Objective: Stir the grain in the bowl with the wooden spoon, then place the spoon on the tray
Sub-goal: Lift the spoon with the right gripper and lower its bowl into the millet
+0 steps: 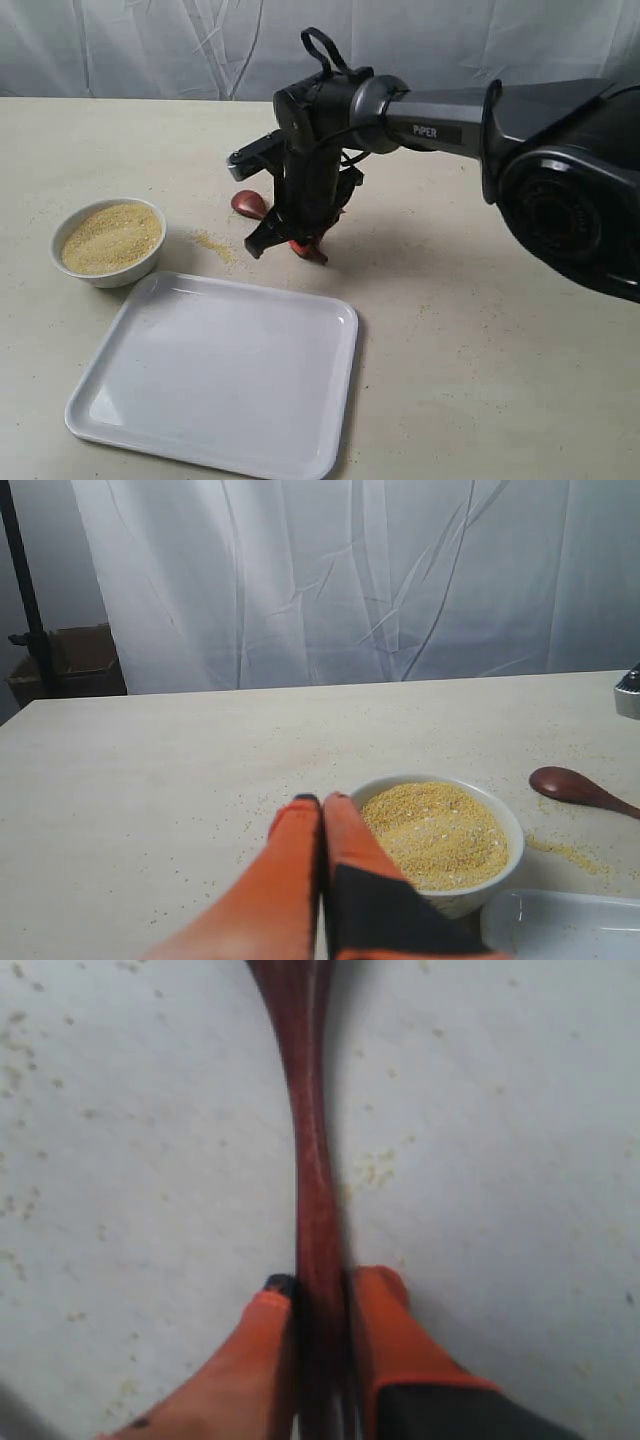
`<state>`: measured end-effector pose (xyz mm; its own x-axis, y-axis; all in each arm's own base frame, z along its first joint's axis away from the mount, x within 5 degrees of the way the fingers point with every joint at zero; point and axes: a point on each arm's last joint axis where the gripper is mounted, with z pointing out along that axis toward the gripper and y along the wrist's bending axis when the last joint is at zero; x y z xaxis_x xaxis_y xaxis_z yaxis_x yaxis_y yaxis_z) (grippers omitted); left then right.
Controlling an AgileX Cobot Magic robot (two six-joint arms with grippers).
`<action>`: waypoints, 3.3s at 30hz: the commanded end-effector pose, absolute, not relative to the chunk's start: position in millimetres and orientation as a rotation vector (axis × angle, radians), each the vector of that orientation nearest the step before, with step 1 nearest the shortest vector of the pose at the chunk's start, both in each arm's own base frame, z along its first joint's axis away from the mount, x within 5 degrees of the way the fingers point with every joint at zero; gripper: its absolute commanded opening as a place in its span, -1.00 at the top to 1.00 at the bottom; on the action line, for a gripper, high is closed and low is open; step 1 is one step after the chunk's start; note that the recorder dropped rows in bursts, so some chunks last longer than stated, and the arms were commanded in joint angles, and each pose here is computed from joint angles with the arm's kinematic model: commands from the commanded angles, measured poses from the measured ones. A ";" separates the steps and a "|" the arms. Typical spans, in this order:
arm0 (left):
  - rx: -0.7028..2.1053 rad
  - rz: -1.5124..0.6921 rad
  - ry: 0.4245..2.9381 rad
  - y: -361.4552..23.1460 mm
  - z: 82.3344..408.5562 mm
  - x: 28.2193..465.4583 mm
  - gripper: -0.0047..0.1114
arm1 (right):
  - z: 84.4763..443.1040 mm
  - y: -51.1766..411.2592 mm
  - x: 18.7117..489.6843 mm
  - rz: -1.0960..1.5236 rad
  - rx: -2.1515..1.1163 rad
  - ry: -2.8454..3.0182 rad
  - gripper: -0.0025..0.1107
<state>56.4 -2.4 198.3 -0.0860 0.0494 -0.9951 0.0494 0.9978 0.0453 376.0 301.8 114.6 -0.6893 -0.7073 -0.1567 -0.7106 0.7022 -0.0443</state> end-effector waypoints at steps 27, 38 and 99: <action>0.070 -0.007 1.645 -2.5 198.4 56.2 0.92 | 223.9 345.8 326.1 1.107 -1.252 2.450 0.93; 0.070 -0.007 1.645 -2.5 198.4 56.2 0.92 | 178.5 363.3 333.7 1.134 -1.143 2.495 0.93; 0.070 -0.007 1.645 -2.5 198.4 56.2 0.92 | 239.1 397.5 310.1 0.193 -1.541 2.165 0.33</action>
<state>56.4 -2.4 198.3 -0.0860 0.0494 -0.9951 0.0494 0.9978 0.0453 323.0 397.5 222.9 -0.2978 -0.8200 -0.4887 -0.9125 0.3950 -0.1066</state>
